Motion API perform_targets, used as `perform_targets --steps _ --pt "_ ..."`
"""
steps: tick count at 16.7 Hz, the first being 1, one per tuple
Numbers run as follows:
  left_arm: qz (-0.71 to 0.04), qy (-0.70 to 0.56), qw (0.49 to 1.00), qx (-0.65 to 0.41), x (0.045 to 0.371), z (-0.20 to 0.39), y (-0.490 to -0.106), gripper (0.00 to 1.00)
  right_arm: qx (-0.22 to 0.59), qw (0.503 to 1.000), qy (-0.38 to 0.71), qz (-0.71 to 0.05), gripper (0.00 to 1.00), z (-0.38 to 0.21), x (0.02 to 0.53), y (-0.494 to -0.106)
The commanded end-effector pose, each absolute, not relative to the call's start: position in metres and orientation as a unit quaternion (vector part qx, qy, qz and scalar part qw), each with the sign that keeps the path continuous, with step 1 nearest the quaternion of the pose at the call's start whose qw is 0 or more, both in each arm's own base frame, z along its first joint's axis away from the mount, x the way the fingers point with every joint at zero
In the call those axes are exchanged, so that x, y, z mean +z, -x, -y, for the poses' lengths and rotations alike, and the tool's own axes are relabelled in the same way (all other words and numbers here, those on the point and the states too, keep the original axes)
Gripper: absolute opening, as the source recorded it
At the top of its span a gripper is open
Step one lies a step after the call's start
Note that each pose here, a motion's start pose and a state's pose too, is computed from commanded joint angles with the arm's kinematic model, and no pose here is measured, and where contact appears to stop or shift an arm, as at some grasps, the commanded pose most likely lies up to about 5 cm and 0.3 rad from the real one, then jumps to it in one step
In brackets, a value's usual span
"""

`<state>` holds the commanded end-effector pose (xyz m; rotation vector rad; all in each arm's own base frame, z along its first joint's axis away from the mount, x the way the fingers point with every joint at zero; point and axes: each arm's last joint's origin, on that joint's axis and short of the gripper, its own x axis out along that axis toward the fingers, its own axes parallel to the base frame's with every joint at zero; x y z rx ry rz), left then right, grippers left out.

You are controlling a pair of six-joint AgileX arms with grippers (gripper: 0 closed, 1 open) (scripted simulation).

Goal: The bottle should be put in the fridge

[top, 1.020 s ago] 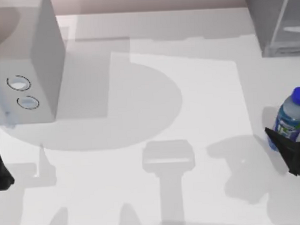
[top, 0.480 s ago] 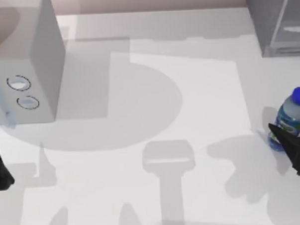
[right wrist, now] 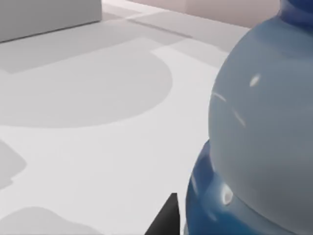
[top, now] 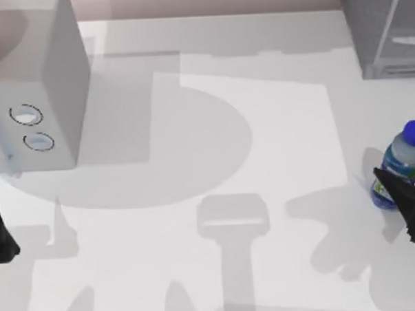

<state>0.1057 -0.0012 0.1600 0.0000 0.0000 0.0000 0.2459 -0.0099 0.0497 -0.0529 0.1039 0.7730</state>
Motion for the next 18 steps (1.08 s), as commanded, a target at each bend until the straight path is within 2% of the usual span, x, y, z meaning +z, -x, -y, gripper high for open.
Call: perform_targets --steps 9,13,18 --pt "0.0 0.0 1.0 0.0 0.16 0.001 -0.106 1.0 0.375 0.925 0.027 -0.05 0.01 0.011 0.05 -0.246" --pt "0.0 0.0 1.0 0.0 0.16 0.001 -0.106 1.0 0.371 0.927 0.048 -0.033 0.01 0.034 0.063 -0.254" --pt "0.0 0.0 1.0 0.0 0.16 0.001 -0.106 1.0 0.382 0.921 0.014 -0.076 0.01 0.064 0.068 -0.253"
